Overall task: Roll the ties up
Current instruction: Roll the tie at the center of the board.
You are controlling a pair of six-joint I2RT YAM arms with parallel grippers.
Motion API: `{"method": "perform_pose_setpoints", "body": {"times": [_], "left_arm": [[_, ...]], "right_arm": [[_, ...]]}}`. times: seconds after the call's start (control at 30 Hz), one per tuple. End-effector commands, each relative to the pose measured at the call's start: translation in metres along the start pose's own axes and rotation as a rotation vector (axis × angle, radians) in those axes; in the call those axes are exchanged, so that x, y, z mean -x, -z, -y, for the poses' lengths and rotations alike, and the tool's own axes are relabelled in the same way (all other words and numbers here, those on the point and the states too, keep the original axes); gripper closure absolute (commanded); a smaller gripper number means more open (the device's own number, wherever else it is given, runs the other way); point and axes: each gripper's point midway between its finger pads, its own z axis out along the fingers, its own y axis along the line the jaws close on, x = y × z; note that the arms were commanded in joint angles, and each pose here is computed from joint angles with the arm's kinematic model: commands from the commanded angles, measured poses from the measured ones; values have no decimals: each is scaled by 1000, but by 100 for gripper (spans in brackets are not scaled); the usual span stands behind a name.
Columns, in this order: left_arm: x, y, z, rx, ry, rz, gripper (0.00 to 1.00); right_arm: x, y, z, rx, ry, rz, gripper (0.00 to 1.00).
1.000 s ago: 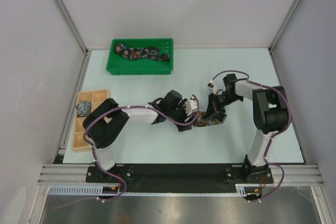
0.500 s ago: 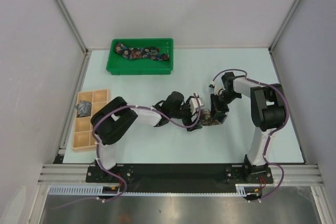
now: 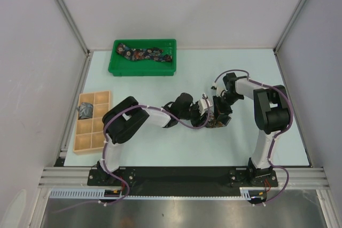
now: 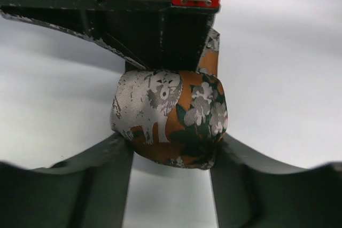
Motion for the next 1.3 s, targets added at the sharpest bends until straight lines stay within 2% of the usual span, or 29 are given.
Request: {"method": "perform_pose_setpoints", "body": {"times": [0.0, 0.2, 0.27, 0.33, 0.37, 0.47, 0.57, 0.73, 0.97, 1.1, 1.2, 1.23, 1.27], "left_arm": [[14, -11, 12, -35, -23, 23, 48], [0, 22, 13, 16, -96, -94, 67], [-20, 37, 18, 15, -91, -182, 74], [-32, 52, 19, 32, -94, -256, 81], [-37, 56, 20, 33, -94, -283, 82], [-56, 68, 21, 40, -87, -378, 84], [-72, 71, 18, 43, -86, -463, 85], [-81, 65, 14, 43, -90, -519, 85], [-78, 61, 13, 40, -89, -528, 81], [-73, 62, 14, 39, -84, -511, 74], [-68, 65, 18, 26, -77, -489, 67], [-62, 68, 20, 24, -82, -469, 65], [-56, 68, 19, 24, -81, -442, 62]], "right_arm": [[-10, -43, -10, -1, 94, -64, 100], [2, -50, -52, 143, 153, -54, 100], [4, -40, -63, 203, 154, -38, 99], [4, -30, -65, 236, 145, -23, 91], [3, -20, -68, 261, 143, -15, 81], [10, 11, -64, 315, 113, 41, 63], [14, 38, -64, 376, 84, 94, 53], [8, 51, -82, 483, 65, 108, 48], [-5, 25, -87, 444, 89, 40, 48], [-13, 3, -75, 350, 114, -11, 55], [-12, -5, -62, 281, 110, -20, 69], [-12, -9, -54, 244, 104, -25, 80], [-11, -9, -49, 228, 95, -23, 86]]}}
